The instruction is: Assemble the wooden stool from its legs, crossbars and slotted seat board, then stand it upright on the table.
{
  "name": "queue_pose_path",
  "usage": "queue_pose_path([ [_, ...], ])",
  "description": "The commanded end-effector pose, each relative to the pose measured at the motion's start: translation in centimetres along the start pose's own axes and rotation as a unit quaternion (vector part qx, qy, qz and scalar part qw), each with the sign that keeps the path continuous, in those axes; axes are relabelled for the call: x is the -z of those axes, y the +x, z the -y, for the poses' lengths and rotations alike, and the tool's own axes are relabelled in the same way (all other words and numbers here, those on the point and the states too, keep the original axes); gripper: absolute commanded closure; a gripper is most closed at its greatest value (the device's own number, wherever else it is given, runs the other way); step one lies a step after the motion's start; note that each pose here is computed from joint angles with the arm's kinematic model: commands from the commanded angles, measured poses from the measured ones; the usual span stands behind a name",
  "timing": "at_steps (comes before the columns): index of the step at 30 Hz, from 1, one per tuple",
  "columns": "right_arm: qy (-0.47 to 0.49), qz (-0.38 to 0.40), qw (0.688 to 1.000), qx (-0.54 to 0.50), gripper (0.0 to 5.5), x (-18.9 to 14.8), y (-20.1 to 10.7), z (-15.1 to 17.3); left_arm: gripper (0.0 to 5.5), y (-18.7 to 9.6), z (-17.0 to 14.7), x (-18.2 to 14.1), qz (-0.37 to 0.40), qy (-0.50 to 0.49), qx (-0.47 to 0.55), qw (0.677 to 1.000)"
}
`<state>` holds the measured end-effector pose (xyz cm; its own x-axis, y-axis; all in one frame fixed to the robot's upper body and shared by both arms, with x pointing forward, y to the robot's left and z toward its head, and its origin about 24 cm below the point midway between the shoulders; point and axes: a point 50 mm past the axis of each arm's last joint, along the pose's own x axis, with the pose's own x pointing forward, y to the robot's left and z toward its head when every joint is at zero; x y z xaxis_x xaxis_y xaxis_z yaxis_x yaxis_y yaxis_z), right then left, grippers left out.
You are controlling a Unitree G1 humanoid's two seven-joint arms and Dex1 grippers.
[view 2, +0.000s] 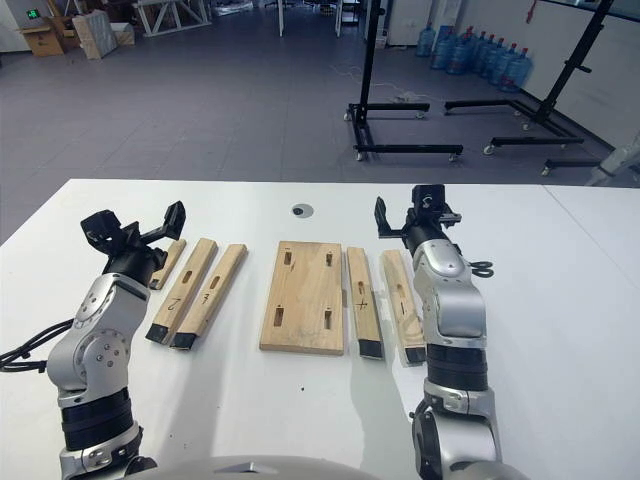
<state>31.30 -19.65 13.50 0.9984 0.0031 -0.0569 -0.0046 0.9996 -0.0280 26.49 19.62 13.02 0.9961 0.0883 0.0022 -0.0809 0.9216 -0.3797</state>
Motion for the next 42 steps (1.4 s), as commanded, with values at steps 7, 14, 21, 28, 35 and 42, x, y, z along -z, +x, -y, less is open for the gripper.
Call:
queue_pose_path([
  [7, 0.005, -0.004, 1.0, -0.007, 0.1, 0.8, -0.2, -0.2, 0.13, 0.4, 0.6, -0.1, 0.015, 0.026, 0.006, 1.0],
  [14, 0.001, -0.006, 1.0, -0.005, 0.1, 1.2, -0.4, -0.3, 0.13, 0.3, 0.7, 0.1, 0.015, 0.023, 0.005, 1.0],
  [21, -0.052, -0.048, 0.997, 0.006, 0.1, -1.1, -0.1, 6.1, 0.13, -0.1, -0.8, -0.1, 0.016, 0.03, -0.026, 0.999],
  [28, -0.068, -0.249, 0.965, -0.042, 0.1, 6.0, -2.5, 10.2, 0.13, -0.1, -1.0, 0.3, 0.001, 0.036, -0.03, 0.999],
  [35, -0.033, -0.288, 0.956, -0.031, 0.1, 9.5, -3.2, 9.8, 0.13, -0.1, -1.1, 0.1, -0.001, 0.039, -0.027, 0.999],
  [42, -0.019, -0.33, 0.943, -0.022, 0.61, 11.8, -3.8, 9.1, 0.1, -0.1, -1.1, 0.1, -0.002, 0.037, -0.031, 0.999],
])
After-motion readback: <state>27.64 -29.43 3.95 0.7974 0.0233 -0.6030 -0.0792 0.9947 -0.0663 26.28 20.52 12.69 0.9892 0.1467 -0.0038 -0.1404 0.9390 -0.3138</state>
